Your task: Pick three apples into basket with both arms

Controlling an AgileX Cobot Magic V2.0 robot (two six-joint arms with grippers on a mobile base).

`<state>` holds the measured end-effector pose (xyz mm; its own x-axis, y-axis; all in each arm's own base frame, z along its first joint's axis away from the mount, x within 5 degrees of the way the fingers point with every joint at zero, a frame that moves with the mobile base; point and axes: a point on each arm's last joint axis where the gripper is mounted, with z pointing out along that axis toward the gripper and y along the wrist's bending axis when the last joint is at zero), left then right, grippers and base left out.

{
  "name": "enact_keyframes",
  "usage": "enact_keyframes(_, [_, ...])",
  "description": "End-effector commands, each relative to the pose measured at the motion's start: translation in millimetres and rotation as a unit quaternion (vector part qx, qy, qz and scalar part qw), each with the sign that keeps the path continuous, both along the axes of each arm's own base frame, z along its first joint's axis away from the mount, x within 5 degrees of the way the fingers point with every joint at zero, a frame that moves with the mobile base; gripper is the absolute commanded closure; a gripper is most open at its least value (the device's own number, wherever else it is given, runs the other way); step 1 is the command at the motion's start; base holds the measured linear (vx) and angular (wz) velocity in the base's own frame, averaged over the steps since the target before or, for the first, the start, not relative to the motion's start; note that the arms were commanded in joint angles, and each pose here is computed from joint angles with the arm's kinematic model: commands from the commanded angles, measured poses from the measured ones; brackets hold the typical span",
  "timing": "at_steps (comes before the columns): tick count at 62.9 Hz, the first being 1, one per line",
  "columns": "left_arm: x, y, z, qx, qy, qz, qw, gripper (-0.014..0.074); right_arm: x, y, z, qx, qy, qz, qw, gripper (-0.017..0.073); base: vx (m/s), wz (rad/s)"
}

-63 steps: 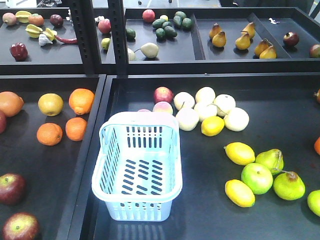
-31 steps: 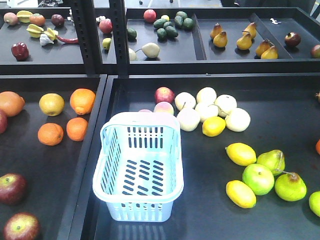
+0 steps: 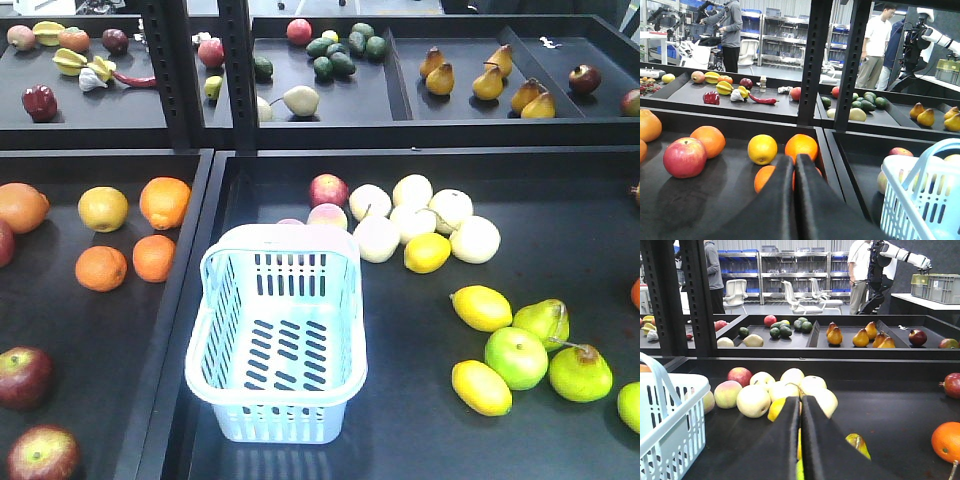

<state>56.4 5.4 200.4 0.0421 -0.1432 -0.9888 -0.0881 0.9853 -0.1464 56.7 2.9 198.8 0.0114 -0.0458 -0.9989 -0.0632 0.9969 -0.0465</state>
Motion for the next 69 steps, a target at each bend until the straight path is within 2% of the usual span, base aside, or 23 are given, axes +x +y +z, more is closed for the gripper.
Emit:
enact_keyframes(1, [-2, -0.8, 17, -0.002, -0.054, -0.004, 0.999, 0.0599, -1, 2, 2, -0.004, -0.034, 0.008, 0.999, 0.0564, 0.00, 0.00])
enact_keyframes(17, [-2, -0.8, 18, -0.006, -0.059, -0.005, 0.998, 0.0600, -1, 2, 2, -0.004, -0.034, 0.008, 0.999, 0.0564, 0.00, 0.00])
enact_keyframes(19, [-2, -0.7, 18, -0.026, -0.061, -0.006, 0.998, 0.0599, -1, 2, 2, -0.004, -0.034, 0.008, 0.999, 0.0564, 0.00, 0.00])
enact_keyframes(23, [-3, -0.5, 18, -0.100, -0.067, -0.011, 0.993, 0.0599, -1, 2, 2, -0.004, -0.034, 0.008, 0.999, 0.0564, 0.00, 0.00])
enact_keyframes(24, [-3, -0.4, 18, -0.134, -0.070, -0.014, 0.988, 0.0599, -1, 2, 2, -0.004, -0.034, 0.008, 0.999, 0.0564, 0.00, 0.00])
enact_keyframes(26, [-3, -0.2, 18, -0.186, -0.074, -0.017, 0.980, 0.0599, -1, 2, 2, -0.004, -0.034, 0.008, 0.999, 0.0564, 0.00, 0.00])
enact_keyframes(27, [-3, -0.1, 18, -0.226, -0.078, -0.020, 0.971, 0.0599, -1, 2, 2, -0.004, -0.034, 0.008, 0.999, 0.0564, 0.00, 0.00])
enact_keyframes(31, [-3, 0.3, 18, -0.330, -0.086, -0.027, 0.940, 0.0599, -1, 2, 2, -0.004, -0.034, 0.008, 0.999, 0.0564, 0.00, 0.00])
enact_keyframes(34, [-3, 0.4, 18, -0.374, -0.089, -0.030, 0.922, 0.0599, -1, 2, 2, -0.004, -0.034, 0.008, 0.999, 0.0564, 0.00, 0.00])
enact_keyframes(38, [-3, 0.6, 18, -0.394, -0.091, -0.031, 0.914, 0.0599, -1, 2, 2, -0.004, -0.034, 0.008, 0.999, 0.0564, 0.00, 0.00])
enact_keyframes(47, [-3, 1.6, 21, -0.391, -0.107, -0.032, 0.914, 0.0599, -1, 2, 2, -0.004, -0.034, 0.008, 0.999, 0.0564, 0.00, 0.00])
enact_keyframes(53, [-4, 3.4, 26, -0.394, -0.138, -0.034, 0.908, 0.0599, -1, 2, 2, -0.004, -0.034, 0.008, 0.999, 0.0564, 0.00, 0.00])
enact_keyframes(64, [-9, 9.3, 38, -0.466, -0.215, -0.046, 0.857, 0.0599, -1, 2, 2, -0.004, -0.034, 0.008, 0.999, 0.0564, 0.00, 0.00])
enact_keyframes(65, [-9, 9.6, 39, -0.476, -0.219, -0.049, 0.851, 0.0599, -1, 2, 2, -0.004, -0.034, 0.008, 0.999, 0.0564, 0.00, 0.00])
enact_keyframes(66, [-10, 10.1, 39, -0.494, -0.224, -0.053, 0.838, 0.0599, -1, 2, 2, -0.004, -0.034, 0.008, 0.999, 0.0564, 0.00, 0.00])
enact_keyframes(69, [-11, 10.5, 43, -0.533, -0.234, -0.065, 0.810, 0.0599, -1, 2, 2, -0.004, -0.034, 0.008, 0.999, 0.0564, 0.00, 0.00])
